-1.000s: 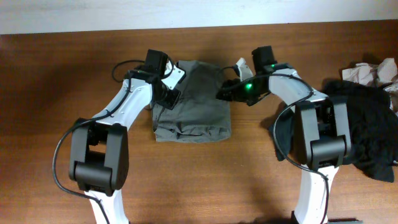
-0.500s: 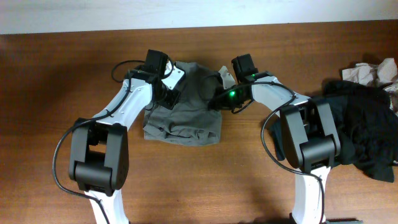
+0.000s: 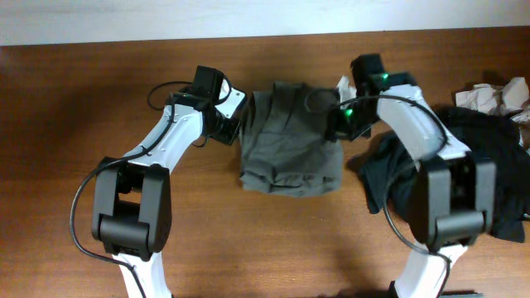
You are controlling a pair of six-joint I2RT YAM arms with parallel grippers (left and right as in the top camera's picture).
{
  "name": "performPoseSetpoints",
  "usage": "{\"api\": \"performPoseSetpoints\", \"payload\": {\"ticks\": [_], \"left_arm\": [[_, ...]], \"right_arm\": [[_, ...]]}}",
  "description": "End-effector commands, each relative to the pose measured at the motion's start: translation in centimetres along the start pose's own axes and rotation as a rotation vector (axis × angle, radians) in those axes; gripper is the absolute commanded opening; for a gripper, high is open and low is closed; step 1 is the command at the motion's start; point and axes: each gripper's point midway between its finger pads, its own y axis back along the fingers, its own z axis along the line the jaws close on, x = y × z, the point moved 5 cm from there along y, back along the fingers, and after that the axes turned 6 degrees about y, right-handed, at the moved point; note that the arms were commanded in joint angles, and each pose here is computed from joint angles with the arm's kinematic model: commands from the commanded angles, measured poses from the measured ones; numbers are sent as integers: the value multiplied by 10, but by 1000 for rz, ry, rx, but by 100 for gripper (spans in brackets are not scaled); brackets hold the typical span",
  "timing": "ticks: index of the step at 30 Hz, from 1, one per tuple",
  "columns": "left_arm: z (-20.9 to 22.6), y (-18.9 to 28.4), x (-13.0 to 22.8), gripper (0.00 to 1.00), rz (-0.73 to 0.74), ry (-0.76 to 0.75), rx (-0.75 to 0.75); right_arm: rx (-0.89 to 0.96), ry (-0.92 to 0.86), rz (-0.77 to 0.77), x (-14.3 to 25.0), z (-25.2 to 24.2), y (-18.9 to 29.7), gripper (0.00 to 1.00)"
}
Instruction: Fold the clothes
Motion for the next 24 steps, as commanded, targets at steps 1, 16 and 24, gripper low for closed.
{"api": "performPoseSetpoints", "payload": {"ticks": [1,16,24], "left_arm": [[-10,-4,0,38,-3,45,99],[-31,5,-10,27,-37,180,306],[-41,22,-24,18,-49,442,497]], "right_arm": [[21,129,-86,-12,36,27,4],[178,225,-94,-8,73,3,5],[181,178,-97,-10,63,6,4]]}}
